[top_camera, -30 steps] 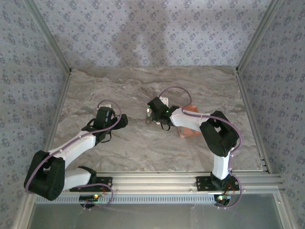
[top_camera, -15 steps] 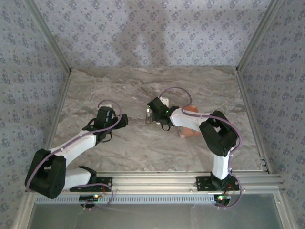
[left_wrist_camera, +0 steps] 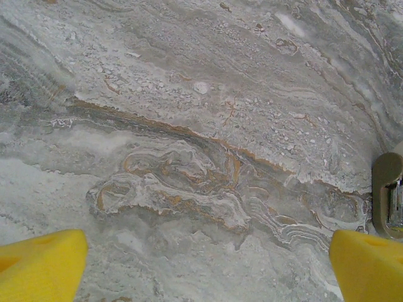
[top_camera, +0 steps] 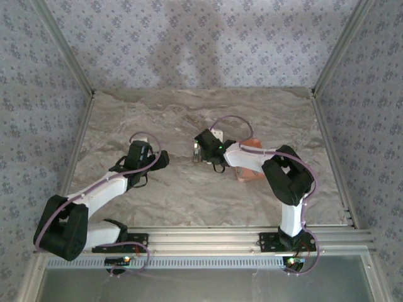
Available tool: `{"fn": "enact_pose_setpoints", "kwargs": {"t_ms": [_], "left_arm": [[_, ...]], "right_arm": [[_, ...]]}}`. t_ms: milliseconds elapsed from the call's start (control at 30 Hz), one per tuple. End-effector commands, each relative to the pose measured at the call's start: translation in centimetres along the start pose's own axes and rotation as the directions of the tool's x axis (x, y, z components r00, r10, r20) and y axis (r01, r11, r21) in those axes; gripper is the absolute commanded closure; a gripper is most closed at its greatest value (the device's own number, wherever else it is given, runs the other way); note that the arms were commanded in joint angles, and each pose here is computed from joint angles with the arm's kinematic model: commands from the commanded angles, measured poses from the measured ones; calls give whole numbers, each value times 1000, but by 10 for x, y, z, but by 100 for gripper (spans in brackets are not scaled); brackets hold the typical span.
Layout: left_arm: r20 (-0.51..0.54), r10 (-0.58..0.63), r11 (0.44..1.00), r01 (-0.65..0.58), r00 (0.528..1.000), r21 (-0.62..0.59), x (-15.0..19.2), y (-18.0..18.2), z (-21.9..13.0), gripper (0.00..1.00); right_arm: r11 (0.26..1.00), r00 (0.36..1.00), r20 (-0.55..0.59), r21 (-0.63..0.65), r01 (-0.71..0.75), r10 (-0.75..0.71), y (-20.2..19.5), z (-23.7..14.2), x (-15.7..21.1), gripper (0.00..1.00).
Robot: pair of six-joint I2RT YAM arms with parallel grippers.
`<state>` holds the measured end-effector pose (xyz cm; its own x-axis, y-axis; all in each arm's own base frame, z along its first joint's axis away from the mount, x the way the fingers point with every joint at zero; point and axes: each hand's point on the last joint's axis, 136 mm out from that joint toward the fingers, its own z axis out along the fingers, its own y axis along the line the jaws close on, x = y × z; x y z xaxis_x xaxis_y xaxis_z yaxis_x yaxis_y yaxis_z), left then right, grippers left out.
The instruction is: Load the staples into the stapler
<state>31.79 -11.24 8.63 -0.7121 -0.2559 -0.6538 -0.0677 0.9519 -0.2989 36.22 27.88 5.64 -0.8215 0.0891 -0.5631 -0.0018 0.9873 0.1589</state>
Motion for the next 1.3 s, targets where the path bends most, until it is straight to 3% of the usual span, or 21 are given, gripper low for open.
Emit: {"fn": "enact_pose_setpoints", "kwargs": {"t_ms": [0,400,1267], "left_arm": [[-3,0,1000,0,1000,16,1,-2,2,2],[-2,-1,1000,1,1000,21,0,-3,2,2],[-10,-2,1000,2,1000,16,2,-2,4,2]], "right_arm": [[1000,1000,18,18,-17,17,-1,-3,-8,88],[1000,996,89,-17,-24,25,6,-20,-30,88],[999,999,24,-9,-39,39,2,3,-11,88]]}}
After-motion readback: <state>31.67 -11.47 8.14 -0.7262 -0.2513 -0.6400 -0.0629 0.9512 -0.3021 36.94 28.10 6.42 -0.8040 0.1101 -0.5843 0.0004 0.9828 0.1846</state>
